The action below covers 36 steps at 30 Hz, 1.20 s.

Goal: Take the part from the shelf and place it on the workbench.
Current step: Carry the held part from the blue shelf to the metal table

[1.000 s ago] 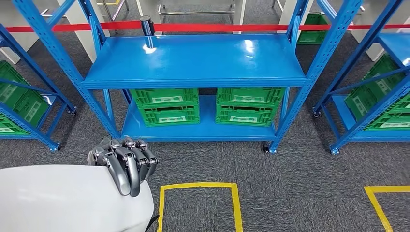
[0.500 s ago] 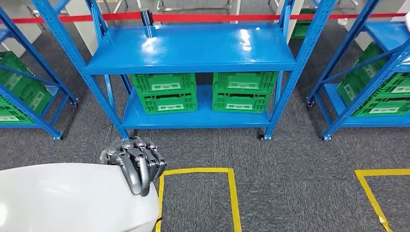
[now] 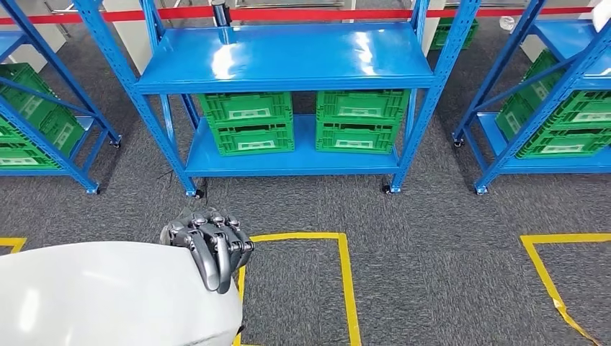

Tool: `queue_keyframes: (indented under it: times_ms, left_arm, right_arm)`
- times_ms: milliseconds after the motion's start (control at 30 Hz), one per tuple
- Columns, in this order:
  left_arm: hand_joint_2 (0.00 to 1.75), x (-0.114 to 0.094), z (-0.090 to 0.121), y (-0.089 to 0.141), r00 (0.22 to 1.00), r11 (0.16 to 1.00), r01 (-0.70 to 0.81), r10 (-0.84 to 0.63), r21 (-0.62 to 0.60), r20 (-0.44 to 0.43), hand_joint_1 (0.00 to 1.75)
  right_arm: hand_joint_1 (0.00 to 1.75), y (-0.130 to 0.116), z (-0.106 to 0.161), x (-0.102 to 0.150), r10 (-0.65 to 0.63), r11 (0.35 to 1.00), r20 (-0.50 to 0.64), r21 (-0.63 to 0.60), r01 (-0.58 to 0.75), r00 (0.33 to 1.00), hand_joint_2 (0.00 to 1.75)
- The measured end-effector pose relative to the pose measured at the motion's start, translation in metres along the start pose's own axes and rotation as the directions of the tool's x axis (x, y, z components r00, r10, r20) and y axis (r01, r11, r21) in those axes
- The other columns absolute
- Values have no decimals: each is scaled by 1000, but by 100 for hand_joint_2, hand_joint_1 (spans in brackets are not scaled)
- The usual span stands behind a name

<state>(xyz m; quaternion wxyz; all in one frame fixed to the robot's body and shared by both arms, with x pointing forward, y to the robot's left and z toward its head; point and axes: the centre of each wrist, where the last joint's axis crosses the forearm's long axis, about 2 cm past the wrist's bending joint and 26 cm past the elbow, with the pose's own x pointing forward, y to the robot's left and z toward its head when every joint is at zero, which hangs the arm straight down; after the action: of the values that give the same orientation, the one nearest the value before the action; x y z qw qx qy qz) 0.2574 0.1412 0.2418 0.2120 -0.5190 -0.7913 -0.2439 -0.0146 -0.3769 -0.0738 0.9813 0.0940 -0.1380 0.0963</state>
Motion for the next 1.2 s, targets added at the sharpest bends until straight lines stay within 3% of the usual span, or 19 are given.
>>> queue_keyframes:
  times_ms: [700, 1200]
  left_arm:
    - [175, -7, 0, -1, 999, 1000, -8, 8, 3, -40, 175]
    - [175, -6, -7, -1, 1000, 999, -7, 6, -32, -26, 175]
  right_arm:
    - [0, 2, 5, 0, -22, 1000, 75, 9, 22, 997, 0]
    - [0, -3, 8, -2, -21, 998, 36, -58, 23, 999, 0]
